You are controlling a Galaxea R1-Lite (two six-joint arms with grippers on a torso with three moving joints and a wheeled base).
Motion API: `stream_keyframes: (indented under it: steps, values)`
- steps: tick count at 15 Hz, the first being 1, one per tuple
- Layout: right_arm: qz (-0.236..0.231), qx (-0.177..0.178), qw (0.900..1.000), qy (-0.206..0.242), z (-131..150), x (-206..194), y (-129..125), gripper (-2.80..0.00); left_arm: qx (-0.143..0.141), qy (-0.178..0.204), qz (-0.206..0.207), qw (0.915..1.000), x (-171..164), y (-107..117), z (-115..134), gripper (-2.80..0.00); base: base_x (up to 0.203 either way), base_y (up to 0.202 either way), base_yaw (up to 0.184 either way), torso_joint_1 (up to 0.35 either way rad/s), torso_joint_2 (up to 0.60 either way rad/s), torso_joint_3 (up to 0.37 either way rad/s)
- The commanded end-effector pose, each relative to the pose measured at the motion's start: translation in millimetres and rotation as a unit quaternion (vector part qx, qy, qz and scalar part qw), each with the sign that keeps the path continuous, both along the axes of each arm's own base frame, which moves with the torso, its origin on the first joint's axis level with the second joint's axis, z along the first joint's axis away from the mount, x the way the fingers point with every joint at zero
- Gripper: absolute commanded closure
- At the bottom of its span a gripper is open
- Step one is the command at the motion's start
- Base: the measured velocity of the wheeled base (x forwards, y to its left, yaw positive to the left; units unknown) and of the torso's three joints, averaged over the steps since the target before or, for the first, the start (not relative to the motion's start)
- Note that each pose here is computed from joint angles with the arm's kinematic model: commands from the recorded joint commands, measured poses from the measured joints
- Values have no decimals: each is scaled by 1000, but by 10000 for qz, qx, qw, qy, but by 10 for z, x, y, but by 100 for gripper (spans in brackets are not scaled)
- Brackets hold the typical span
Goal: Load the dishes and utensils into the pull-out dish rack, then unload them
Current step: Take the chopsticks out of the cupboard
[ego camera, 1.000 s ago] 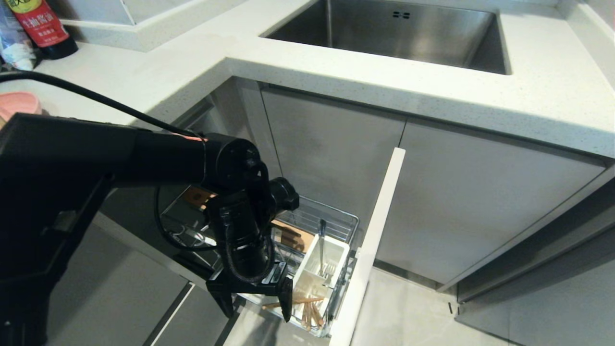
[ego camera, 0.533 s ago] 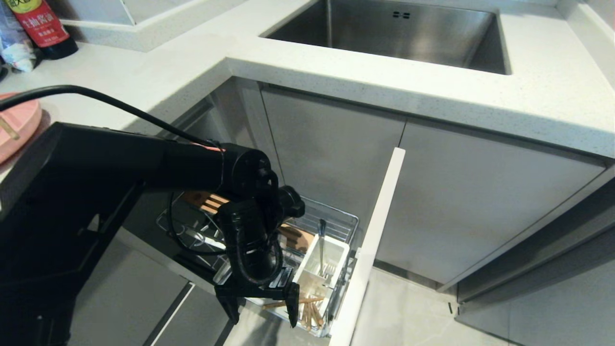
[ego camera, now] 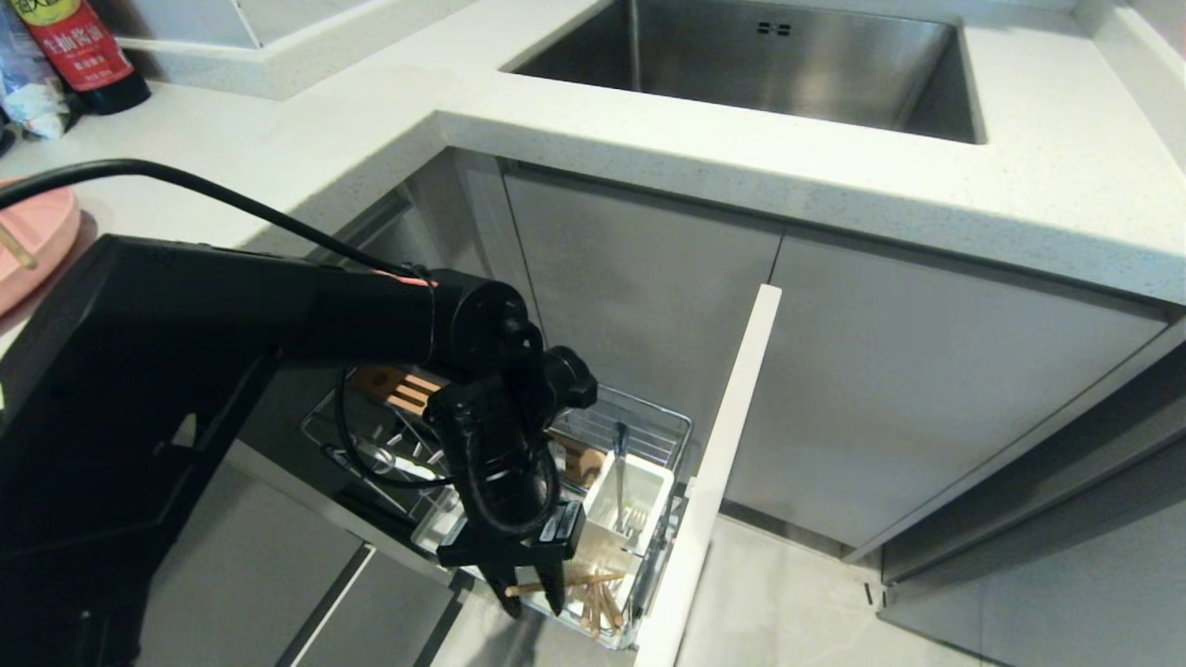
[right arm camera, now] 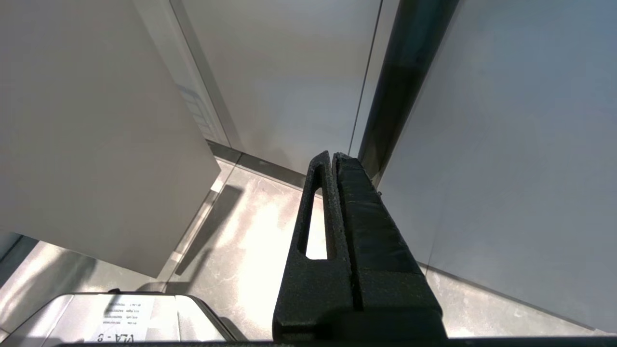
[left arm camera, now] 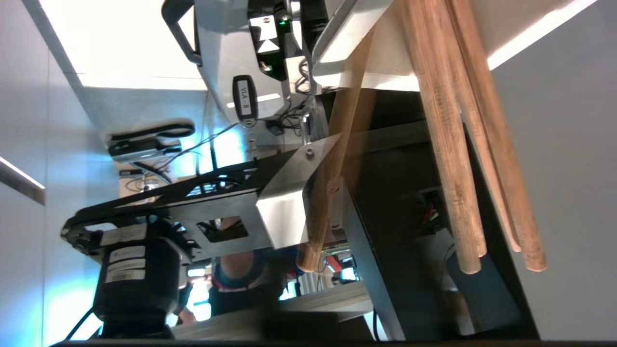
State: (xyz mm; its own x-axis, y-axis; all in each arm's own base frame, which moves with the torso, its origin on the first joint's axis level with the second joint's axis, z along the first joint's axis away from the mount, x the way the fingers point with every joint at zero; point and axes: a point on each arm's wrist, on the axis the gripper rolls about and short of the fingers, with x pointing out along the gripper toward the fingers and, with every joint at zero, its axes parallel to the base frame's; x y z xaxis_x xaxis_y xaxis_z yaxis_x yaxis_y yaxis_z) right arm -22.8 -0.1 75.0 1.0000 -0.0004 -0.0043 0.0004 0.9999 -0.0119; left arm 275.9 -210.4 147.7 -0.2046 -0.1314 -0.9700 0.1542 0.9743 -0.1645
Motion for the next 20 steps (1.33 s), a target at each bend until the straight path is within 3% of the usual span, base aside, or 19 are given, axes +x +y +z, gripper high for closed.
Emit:
stream_keyframes:
  steps: [1, 10, 20]
  values:
    - [2, -2, 10000, 2, -2, -1, 0, 0, -3, 8, 10, 10000, -22, -17, 18, 0, 0, 0, 0, 0, 0, 0]
    - [2, -2, 10000, 1, 0, 0, 0, 0, 112, 84, -14, 9999, -79, 9, 59, 0, 0, 0, 0, 0, 0, 0]
    - [2, -2, 10000, -2, -1, -1, 0, 0, -569, -653, -418, 9954, -917, 384, 1207, 0, 0, 0, 0, 0, 0, 0]
